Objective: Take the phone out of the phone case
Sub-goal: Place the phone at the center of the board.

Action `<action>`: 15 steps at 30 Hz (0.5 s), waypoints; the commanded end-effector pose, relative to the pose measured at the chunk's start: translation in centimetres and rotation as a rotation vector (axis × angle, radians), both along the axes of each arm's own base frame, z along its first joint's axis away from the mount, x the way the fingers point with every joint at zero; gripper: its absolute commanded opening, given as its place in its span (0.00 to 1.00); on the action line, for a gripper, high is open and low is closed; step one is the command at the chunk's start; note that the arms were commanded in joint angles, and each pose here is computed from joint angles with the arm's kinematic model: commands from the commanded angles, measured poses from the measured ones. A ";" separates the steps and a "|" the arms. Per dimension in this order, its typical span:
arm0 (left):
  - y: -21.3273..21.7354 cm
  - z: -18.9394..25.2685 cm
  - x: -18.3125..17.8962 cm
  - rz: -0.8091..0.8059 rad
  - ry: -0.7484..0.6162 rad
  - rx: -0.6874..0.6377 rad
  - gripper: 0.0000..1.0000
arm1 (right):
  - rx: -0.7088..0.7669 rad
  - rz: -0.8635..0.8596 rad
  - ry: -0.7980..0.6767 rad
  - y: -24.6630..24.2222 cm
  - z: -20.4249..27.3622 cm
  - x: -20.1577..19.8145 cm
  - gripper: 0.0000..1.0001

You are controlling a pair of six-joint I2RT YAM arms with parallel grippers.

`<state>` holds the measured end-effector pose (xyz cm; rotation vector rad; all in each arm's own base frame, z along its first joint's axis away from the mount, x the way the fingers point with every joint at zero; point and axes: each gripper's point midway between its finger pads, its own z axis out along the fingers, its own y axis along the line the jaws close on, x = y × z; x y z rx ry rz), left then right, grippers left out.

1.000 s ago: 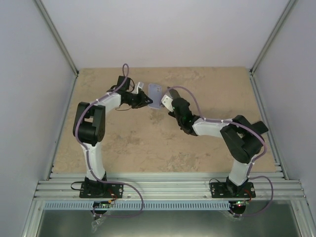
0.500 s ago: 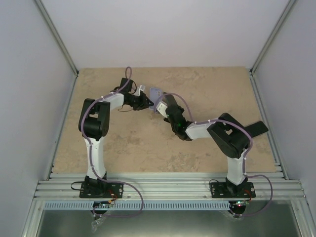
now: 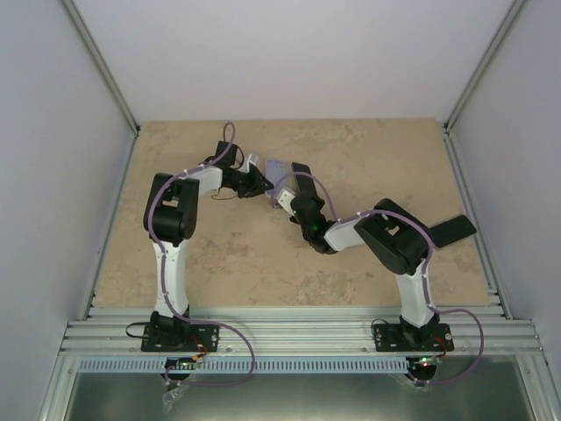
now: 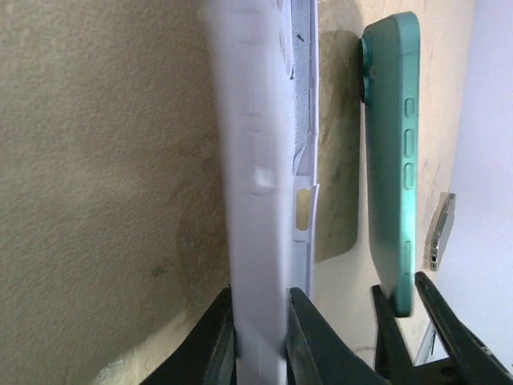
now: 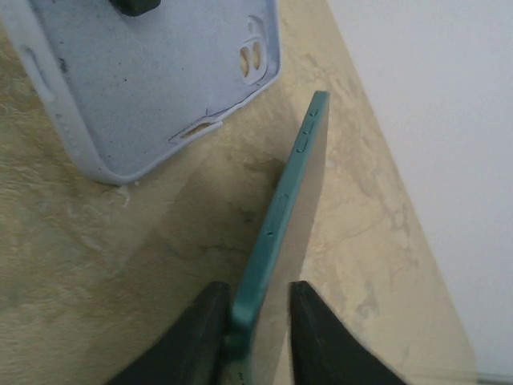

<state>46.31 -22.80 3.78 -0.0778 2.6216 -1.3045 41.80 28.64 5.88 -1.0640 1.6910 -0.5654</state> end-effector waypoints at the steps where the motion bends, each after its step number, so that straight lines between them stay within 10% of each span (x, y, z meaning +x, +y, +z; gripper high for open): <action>1: 0.0 -0.2 1.2 0.015 -0.025 0.006 0.17 | 0.036 -0.011 -0.011 0.6 0.0 -0.1 0.28; 15: 1.3 0.9 0.9 0.046 -0.051 0.092 0.63 | 0.087 0.019 0.077 1.4 1.0 -1.2 0.54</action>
